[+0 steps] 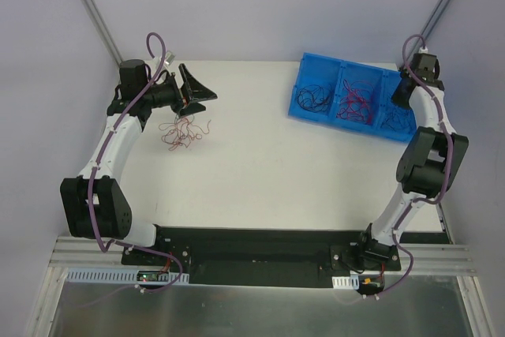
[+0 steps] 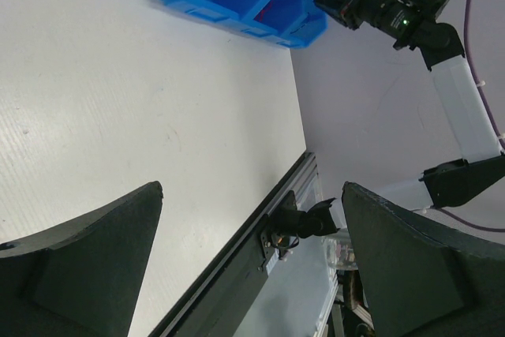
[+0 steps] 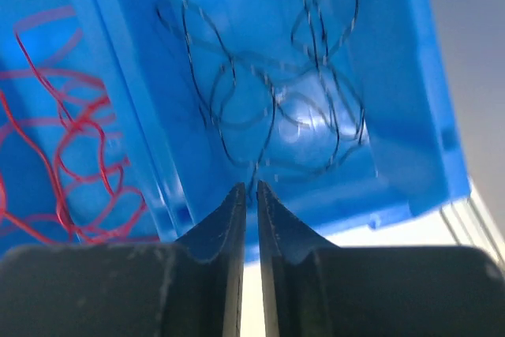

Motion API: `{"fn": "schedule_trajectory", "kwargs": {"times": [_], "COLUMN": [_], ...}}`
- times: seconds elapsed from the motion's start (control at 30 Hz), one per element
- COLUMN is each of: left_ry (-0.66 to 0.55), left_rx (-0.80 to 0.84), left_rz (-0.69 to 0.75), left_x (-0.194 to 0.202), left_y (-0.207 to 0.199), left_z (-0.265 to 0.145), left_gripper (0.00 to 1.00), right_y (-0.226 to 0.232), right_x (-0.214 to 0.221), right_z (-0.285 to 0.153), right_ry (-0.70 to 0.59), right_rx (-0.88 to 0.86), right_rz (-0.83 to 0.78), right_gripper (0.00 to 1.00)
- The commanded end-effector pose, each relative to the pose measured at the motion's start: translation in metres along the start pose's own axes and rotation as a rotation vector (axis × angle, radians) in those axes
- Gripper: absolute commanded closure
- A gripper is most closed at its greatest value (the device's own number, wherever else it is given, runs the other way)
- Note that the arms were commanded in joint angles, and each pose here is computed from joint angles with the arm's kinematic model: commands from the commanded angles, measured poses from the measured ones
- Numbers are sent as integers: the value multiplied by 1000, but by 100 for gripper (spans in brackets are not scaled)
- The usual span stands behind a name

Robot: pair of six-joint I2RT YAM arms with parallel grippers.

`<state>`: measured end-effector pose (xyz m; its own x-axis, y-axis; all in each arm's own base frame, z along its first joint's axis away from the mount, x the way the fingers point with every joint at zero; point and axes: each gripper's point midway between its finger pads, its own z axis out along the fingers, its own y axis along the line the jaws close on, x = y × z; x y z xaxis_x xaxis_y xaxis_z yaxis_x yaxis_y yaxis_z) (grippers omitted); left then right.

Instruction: Untangle the cables

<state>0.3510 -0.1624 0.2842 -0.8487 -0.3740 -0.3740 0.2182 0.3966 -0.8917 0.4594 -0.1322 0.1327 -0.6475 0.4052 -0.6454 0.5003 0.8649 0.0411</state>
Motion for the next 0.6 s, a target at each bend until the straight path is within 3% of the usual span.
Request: {"fn": "schedule_trajectory", "kwargs": {"times": [0.0,0.03,0.13,0.27,0.47,0.57], "left_ry": [11,8,-2,3,-78,-111], "left_rx": [28,26,0,-38,-229,-450], "left_rz": [37,39,39,-5,-60,-24], "left_x": [2,2,1,0,-19,-25], "left_y": [-5,-5,4,24,90,129], "left_z": [-2,-2,1,7,0,-12], "left_gripper": [4,4,4,4,8,9], "right_y": [-2,1,13,50,183,248], "right_x": [-40,-44,-46,-34,51,108], "right_z": [6,6,-8,-53,-130,-155], "right_ry": [-51,-40,-42,-136,-272,-294], "right_rx": [41,38,29,-60,-439,-606], "right_rz": [-34,-21,17,49,-54,-163], "right_gripper": [87,85,62,48,42,42]}}
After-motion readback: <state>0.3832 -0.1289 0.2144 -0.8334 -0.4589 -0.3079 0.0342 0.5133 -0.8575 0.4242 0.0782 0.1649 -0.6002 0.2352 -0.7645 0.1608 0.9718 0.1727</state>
